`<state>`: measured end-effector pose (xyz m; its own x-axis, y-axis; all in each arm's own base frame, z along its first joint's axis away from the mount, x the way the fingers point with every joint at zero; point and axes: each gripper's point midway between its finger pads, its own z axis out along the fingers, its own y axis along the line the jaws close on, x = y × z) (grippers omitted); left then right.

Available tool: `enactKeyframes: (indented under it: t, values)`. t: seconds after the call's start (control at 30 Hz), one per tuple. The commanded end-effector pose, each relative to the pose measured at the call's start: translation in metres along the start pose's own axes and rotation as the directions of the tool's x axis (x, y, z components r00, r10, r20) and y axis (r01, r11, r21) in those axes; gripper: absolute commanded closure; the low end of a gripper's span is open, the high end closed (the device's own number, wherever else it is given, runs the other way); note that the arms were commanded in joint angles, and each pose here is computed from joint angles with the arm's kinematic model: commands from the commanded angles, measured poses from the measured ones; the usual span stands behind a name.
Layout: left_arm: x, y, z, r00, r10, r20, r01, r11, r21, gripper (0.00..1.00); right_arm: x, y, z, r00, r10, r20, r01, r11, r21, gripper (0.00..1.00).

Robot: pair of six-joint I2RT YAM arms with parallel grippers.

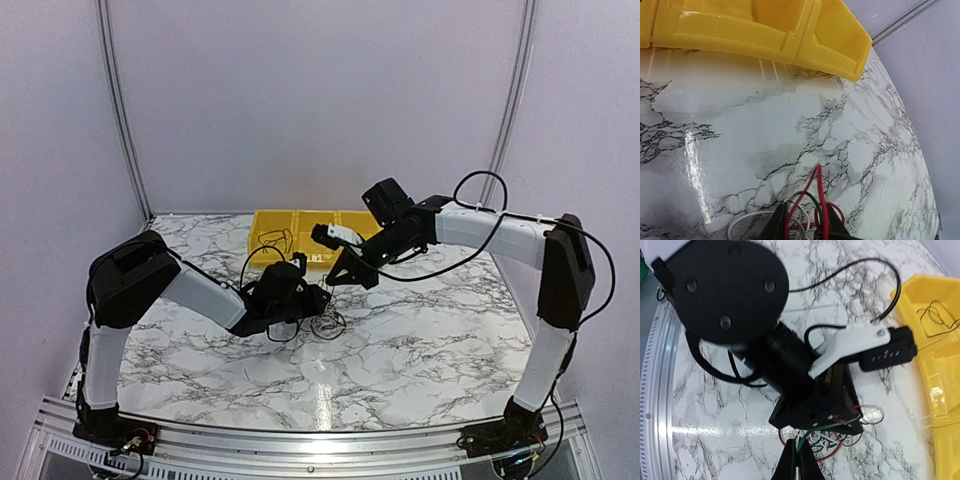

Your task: Untangle the cables

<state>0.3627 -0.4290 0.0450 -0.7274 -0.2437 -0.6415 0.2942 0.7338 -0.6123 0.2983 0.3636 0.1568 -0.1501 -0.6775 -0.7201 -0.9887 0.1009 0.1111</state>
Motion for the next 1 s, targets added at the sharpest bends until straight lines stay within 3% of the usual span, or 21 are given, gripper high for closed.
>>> enactKeyframes:
  t: [0.0,0.17,0.5,0.63,0.83,0.97]
  values:
    - [0.01,0.004,0.007,1.0,-0.014,0.022,0.015,1.0,-0.027,0.8,-0.085,0.01,-0.077,0.975,-0.081,0.205,0.072,0.996,0.052,1.0]
    - [0.028,0.015,0.013,1.0,-0.011,-0.006,0.011,0.999,-0.052,0.85,-0.134,0.012,-0.133,0.939,-0.157,0.307,0.128,0.985,0.115,1.0]
    - [0.058,0.035,0.021,0.997,-0.045,-0.065,0.039,0.996,-0.085,0.86,-0.218,0.04,-0.248,0.8,-0.37,0.472,0.237,0.918,0.318,1.0]
    - [0.064,0.037,0.022,0.996,-0.044,-0.077,0.037,0.995,-0.087,0.86,-0.219,0.039,-0.266,0.791,-0.387,0.474,0.229,0.905,0.358,1.0]
    - [0.067,0.038,0.021,0.997,-0.035,-0.076,0.029,0.997,-0.077,0.85,-0.2,0.024,-0.262,0.82,-0.351,0.452,0.189,0.912,0.365,1.0]
    - [0.059,0.031,0.01,0.998,-0.04,-0.043,0.039,0.999,-0.025,0.77,-0.19,0.022,-0.253,0.834,-0.33,0.442,0.177,0.919,0.353,1.0]
